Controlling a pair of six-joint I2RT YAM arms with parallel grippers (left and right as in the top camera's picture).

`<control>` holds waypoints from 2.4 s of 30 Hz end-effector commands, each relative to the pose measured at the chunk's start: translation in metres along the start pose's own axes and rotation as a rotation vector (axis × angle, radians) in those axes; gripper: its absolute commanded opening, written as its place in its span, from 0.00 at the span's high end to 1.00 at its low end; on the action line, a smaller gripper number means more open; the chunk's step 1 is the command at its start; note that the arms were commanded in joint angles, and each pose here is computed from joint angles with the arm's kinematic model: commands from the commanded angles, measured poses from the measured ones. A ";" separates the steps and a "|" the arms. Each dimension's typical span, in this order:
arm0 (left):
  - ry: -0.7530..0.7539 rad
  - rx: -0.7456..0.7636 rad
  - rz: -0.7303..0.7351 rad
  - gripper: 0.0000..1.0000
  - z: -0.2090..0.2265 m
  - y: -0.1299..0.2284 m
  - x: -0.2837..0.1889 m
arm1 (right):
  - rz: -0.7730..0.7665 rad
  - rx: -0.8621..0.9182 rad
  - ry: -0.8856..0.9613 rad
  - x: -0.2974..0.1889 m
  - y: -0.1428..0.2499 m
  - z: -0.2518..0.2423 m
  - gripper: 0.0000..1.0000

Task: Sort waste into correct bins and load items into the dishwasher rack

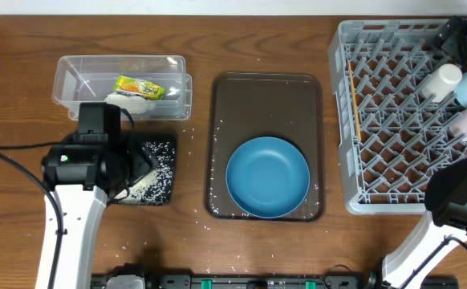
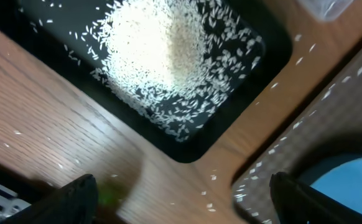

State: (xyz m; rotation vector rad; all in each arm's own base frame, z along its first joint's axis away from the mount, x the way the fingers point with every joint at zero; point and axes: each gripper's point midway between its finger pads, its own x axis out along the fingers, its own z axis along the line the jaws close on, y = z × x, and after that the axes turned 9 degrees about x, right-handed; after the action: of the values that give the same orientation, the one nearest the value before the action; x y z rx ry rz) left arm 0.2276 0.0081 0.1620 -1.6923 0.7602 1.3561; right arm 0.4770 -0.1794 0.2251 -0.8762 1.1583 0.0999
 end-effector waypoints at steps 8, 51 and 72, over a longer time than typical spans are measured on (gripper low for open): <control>0.145 0.543 -0.123 0.07 -0.026 0.001 0.054 | -0.013 0.016 -0.002 -0.004 -0.003 0.001 0.01; 0.330 0.658 -1.038 0.05 -0.032 0.010 0.053 | -0.013 0.016 -0.002 -0.004 -0.003 0.001 0.01; 0.323 0.650 -1.182 0.05 -0.030 0.005 0.023 | -0.013 0.016 -0.002 -0.004 -0.003 0.001 0.01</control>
State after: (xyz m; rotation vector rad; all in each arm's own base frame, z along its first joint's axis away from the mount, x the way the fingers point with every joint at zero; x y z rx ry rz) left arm 0.2439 -0.0187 0.1558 -1.4003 0.1576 -0.0245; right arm 0.4770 -0.1792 0.2250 -0.8735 1.1581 0.0991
